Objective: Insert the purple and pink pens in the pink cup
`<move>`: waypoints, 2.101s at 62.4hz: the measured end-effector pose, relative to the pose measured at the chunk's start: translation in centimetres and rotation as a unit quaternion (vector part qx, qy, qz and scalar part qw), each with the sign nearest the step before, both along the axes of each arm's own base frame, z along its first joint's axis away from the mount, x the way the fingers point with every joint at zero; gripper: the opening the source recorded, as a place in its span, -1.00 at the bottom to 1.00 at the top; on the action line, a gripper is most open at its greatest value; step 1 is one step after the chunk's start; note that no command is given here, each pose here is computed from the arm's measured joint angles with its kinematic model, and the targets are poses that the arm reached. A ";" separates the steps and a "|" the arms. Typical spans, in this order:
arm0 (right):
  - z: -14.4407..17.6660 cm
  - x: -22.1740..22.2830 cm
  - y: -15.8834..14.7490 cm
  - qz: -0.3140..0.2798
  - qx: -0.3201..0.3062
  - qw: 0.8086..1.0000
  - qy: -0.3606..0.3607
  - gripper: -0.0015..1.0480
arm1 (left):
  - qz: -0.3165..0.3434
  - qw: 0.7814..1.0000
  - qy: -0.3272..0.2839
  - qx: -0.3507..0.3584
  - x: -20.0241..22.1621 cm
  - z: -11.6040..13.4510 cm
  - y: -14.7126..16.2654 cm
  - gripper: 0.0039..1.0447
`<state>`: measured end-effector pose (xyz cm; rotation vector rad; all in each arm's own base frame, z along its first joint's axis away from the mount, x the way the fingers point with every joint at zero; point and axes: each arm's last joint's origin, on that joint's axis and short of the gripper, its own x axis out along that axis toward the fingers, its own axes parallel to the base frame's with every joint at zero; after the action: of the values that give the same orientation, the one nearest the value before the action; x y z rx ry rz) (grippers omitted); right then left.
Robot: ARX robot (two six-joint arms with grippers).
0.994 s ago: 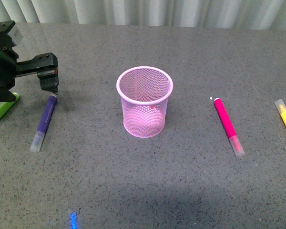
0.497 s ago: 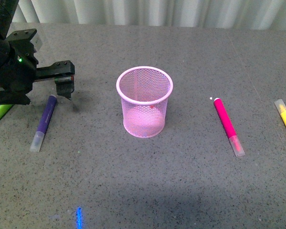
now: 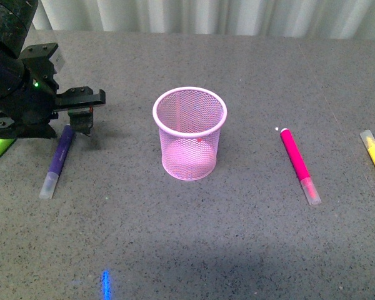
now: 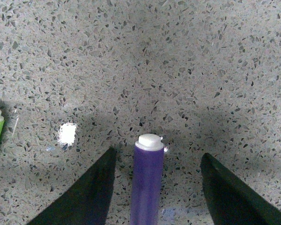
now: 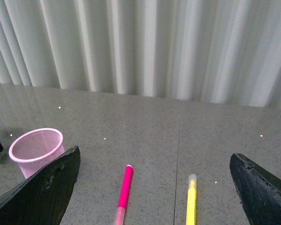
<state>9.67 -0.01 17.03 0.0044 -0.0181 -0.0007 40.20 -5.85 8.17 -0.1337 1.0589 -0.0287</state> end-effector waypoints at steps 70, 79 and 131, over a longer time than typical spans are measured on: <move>0.0 0.0 0.0 0.000 0.000 1.000 0.000 0.86 | -0.082 0.968 -0.230 -0.064 -3.6 13.8 -3.6 -0.85; 0.0 0.0 0.0 0.000 0.000 1.000 0.000 0.86 | -0.131 0.952 -0.259 -0.100 -4.0 15.4 -8.1 -0.85; 0.0 0.0 0.0 0.000 0.000 1.000 0.000 0.86 | -0.180 0.947 -0.243 -0.110 -3.2 9.4 -13.1 -0.85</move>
<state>9.67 -0.01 17.03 0.0044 -0.0181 -0.0007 36.98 -18.97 17.59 -0.1255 0.5718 -0.4892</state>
